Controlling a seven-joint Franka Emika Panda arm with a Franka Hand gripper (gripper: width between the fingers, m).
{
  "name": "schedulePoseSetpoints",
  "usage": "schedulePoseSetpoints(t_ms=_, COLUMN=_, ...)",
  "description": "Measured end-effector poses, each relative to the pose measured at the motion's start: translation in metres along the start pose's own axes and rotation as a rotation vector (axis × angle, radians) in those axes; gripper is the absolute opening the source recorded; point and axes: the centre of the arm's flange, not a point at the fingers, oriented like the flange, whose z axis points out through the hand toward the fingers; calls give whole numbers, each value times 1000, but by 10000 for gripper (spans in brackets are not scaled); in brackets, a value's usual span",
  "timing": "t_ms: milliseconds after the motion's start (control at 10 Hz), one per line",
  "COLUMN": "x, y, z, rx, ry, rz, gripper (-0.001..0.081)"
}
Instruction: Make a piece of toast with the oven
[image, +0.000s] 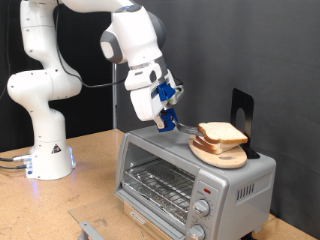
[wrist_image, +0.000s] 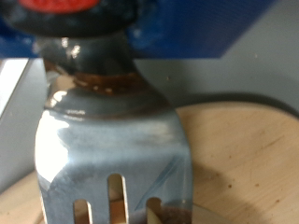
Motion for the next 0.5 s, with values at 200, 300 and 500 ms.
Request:
schedulePoseSetpoints(t_ms=200, x=6, y=-7, z=3, rx=-2, ry=-2, rz=3, gripper=489)
schedulePoseSetpoints(t_ms=300, x=9, y=-9, z=4, rx=-4, ry=-2, rz=4, gripper=489)
schedulePoseSetpoints(t_ms=500, x=16, y=-14, z=8, rx=-10, ry=-2, rz=11, gripper=489)
